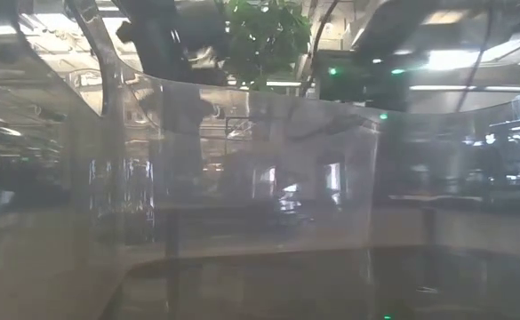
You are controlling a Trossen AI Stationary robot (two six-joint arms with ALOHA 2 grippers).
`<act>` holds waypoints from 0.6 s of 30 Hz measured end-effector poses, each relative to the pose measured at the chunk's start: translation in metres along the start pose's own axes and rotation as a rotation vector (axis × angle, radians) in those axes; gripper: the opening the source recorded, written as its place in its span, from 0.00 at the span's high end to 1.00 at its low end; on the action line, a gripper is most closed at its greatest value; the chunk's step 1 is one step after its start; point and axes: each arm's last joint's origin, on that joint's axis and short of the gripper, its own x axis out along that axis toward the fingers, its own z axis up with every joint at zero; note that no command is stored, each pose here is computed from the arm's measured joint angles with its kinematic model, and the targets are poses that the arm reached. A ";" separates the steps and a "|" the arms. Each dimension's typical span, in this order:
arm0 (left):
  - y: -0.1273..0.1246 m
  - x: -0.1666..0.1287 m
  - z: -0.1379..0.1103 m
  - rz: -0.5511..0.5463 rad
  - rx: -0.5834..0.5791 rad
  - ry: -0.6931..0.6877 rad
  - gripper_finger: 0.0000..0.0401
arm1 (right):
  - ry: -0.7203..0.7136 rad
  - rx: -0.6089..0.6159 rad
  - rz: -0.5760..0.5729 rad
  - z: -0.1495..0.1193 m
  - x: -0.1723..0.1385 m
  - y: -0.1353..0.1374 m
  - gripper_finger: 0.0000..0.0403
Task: Sort pens & pencils
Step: Put the brown pencil into the black bin
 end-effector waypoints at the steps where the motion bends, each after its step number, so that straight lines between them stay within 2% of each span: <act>1: -0.002 -0.008 0.000 0.001 -0.008 -0.019 1.00 | 0.016 -0.003 -0.009 -0.002 0.000 -0.001 0.85; 7: -0.018 -0.052 0.005 -0.008 -0.059 -0.183 1.00 | -0.001 -0.046 -0.024 -0.006 -0.008 -0.001 0.85; 12: -0.039 -0.081 0.008 -0.065 -0.083 -0.313 1.00 | -0.032 -0.054 -0.019 -0.015 -0.012 -0.008 0.85; 18: -0.066 -0.099 0.018 -0.150 -0.090 -0.388 1.00 | -0.070 0.043 0.005 -0.037 -0.014 -0.017 0.85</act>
